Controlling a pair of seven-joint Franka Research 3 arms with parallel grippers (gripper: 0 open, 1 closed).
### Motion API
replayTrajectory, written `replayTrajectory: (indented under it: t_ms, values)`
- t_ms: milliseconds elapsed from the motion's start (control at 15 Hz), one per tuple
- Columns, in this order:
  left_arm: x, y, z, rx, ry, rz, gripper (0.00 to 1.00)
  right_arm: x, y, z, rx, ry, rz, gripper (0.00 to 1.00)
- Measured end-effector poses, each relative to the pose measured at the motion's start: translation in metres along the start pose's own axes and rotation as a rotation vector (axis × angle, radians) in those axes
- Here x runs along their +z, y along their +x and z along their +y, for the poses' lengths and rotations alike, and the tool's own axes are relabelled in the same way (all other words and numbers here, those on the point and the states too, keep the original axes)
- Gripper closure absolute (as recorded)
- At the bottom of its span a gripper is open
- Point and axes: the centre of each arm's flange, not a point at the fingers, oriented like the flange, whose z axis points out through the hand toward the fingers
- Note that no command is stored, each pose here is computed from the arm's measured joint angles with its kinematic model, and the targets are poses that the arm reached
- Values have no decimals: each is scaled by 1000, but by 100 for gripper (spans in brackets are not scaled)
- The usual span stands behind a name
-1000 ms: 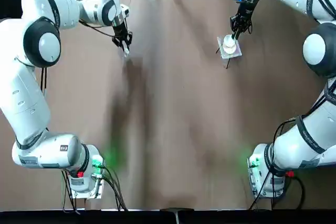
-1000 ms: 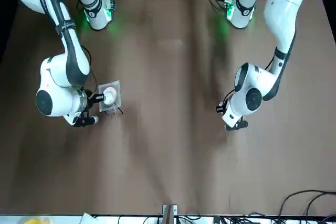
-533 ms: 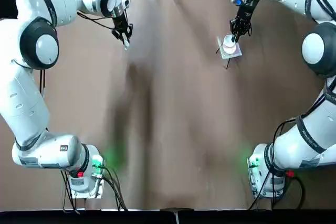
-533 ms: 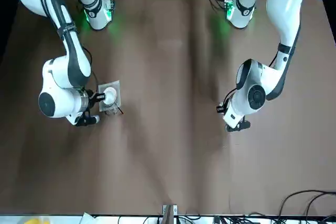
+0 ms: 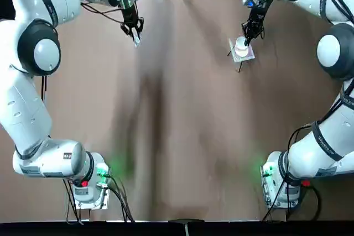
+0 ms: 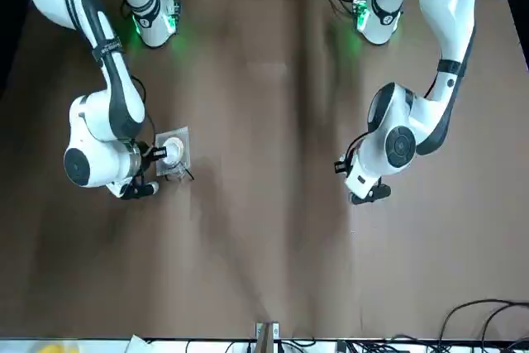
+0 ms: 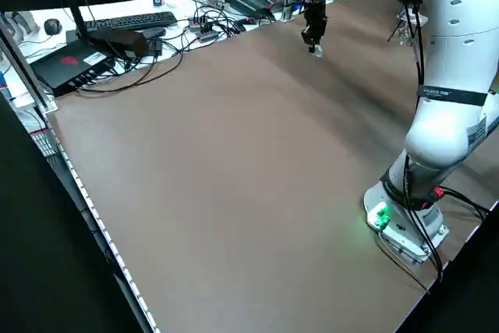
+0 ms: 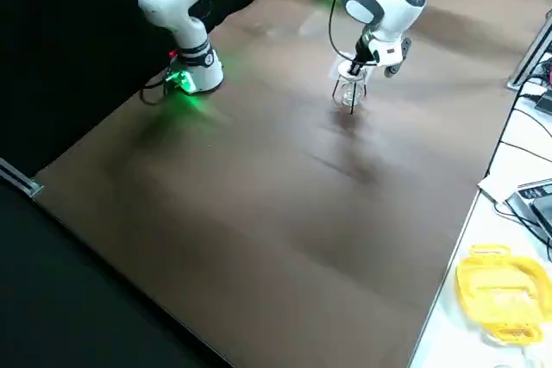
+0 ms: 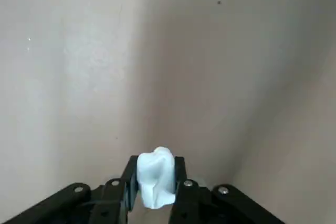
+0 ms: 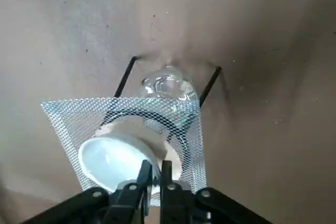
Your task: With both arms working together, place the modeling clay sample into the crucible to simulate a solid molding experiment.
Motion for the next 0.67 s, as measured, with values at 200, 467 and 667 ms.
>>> replayTrajectory:
  t_ms: [200, 467, 667]
  values:
    - [-30, -9, 23, -22, -14, 4, 69, -5, -1, -3, -19, 3, 2, 94]
    - [-49, -17, 41, -80, -65, -9, 69, -7, -3, -3, -20, 4, -14, 94]
    - [-57, -25, 57, -103, -90, -9, 69, -26, -7, -8, -30, 11, -46, 94]
